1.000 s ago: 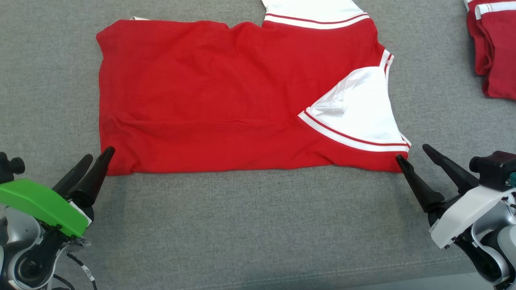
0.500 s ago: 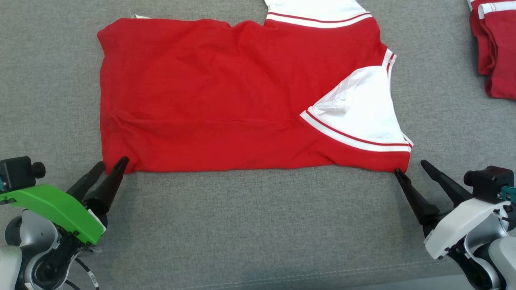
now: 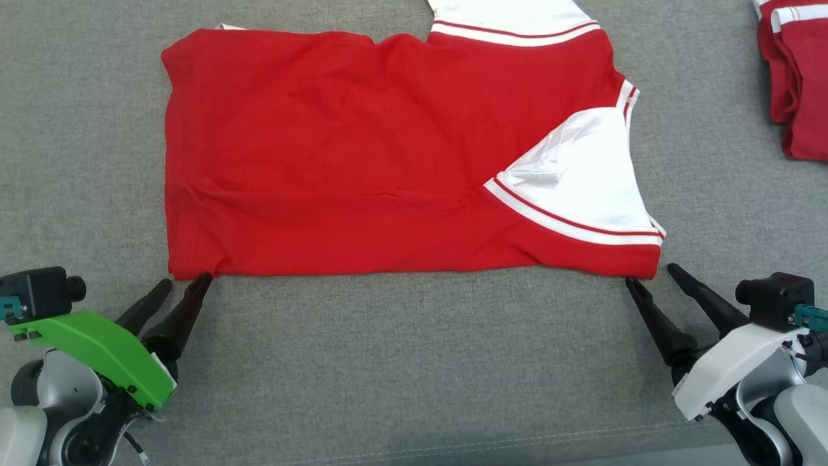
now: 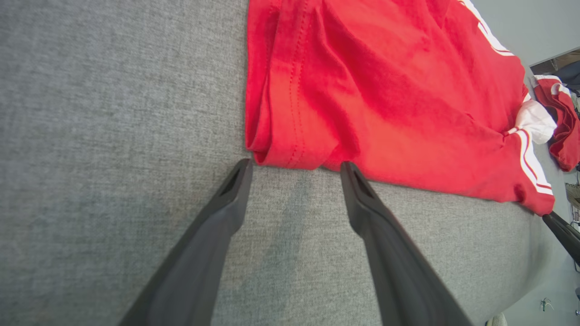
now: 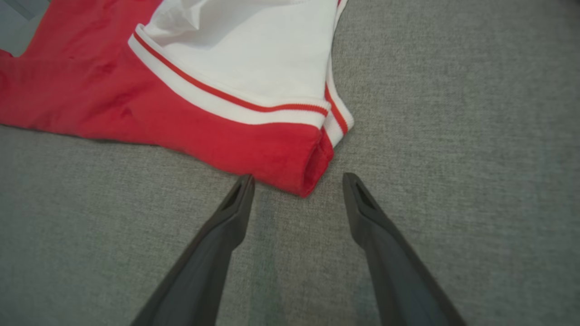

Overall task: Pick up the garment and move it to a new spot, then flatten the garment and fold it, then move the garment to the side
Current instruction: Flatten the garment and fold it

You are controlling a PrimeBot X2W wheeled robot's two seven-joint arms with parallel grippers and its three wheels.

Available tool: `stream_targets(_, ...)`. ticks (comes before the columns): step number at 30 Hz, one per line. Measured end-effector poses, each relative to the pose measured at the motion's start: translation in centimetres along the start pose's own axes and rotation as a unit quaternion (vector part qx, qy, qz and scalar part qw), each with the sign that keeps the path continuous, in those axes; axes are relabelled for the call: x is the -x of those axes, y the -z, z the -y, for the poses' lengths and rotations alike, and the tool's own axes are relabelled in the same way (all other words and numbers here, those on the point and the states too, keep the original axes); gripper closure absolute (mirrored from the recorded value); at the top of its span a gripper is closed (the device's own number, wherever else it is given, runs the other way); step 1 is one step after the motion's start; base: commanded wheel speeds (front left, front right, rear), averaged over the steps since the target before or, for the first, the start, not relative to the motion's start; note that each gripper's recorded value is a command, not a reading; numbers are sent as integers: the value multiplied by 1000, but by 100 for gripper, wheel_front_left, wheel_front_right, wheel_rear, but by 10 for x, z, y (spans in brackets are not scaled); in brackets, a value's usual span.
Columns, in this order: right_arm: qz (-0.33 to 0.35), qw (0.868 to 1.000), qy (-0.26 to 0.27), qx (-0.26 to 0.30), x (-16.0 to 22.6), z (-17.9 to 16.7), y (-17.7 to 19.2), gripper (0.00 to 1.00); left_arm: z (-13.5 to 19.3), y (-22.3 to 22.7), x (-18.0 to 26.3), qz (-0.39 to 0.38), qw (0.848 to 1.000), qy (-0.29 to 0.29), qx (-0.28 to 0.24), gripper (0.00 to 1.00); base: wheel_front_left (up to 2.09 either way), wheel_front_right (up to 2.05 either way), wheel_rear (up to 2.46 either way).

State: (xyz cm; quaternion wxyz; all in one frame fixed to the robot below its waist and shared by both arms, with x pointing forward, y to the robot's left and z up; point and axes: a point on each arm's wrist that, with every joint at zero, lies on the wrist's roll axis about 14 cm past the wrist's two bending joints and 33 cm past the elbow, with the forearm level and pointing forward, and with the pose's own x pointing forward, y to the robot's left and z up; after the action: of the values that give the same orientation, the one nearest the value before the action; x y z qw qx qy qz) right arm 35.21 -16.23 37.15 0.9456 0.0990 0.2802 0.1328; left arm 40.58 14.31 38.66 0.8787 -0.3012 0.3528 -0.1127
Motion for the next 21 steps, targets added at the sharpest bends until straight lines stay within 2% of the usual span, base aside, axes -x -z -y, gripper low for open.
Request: stream_targets(21,4,1000,-13,3,-12,-3,-5,0,-8,6,-8,-14,1000,-12,-8,0,0,0,0)
